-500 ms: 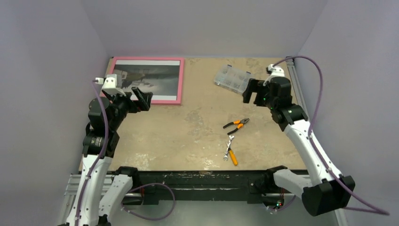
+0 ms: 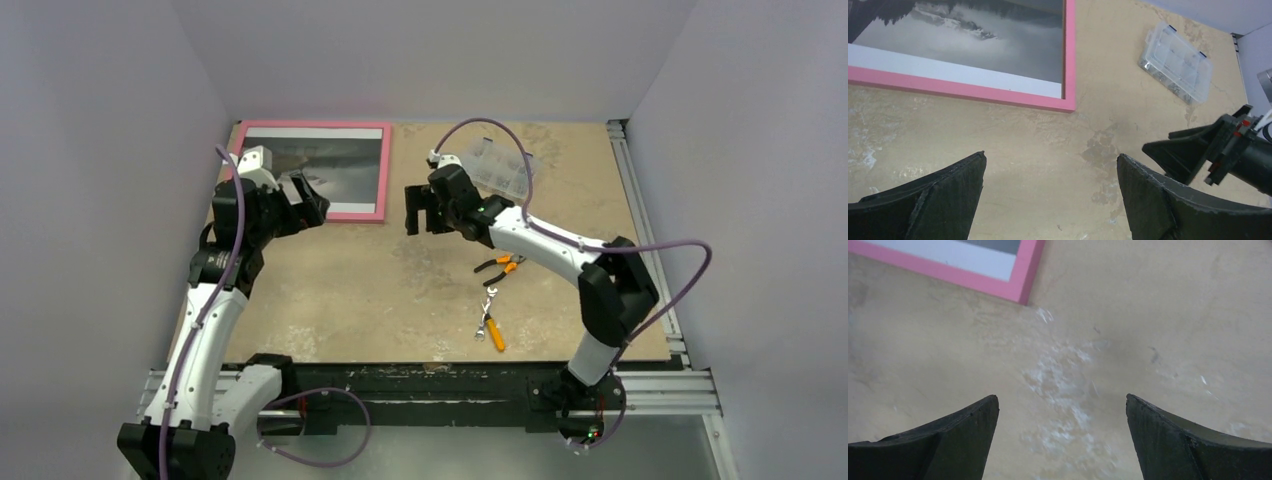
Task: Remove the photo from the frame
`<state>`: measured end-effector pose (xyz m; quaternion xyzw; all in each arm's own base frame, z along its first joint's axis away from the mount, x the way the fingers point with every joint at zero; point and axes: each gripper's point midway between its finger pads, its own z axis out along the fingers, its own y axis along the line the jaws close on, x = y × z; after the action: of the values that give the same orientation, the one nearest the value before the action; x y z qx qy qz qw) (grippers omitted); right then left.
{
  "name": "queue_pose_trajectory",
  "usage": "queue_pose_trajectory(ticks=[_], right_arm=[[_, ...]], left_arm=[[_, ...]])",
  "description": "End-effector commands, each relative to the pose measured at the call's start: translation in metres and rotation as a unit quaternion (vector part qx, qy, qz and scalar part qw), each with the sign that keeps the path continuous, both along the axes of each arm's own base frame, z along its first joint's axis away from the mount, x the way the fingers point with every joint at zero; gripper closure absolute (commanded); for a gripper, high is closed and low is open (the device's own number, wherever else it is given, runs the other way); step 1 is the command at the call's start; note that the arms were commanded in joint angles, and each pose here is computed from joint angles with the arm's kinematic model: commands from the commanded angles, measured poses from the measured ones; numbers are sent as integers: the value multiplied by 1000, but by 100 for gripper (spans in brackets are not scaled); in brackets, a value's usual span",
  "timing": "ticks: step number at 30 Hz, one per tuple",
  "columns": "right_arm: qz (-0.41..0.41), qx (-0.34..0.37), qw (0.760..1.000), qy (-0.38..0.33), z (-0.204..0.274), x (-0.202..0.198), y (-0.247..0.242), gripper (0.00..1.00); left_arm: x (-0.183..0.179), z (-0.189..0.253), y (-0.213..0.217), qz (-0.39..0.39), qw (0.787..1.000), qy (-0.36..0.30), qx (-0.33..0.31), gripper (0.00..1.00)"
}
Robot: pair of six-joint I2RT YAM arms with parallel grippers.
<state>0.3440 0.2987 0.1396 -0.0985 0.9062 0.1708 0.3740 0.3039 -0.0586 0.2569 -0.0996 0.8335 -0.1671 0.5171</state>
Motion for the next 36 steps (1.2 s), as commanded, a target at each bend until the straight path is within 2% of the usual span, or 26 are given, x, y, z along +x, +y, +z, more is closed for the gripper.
queue_pose_trajectory(ticks=[1,9,15,21,27,36], right_arm=[[-68,119,990,-28,37,50,47,4],[-82,164,983,-1,2,96,102,10],[-97,149,984,17,-39,113,115,16],[-122,124,984,31,-72,119,112,23],[-125,109,985,44,-91,121,117,30],[-151,45,986,52,-115,110,114,47]], left_arm=[[8,16,-3,1,999,-8,-35,0],[19,-5,-13,-17,996,39,-81,0],[31,-18,-16,-26,988,70,-138,1],[39,-32,-21,-36,978,101,-180,1],[42,-38,-22,-39,974,114,-193,1],[42,-44,-25,-36,969,129,-208,1]])
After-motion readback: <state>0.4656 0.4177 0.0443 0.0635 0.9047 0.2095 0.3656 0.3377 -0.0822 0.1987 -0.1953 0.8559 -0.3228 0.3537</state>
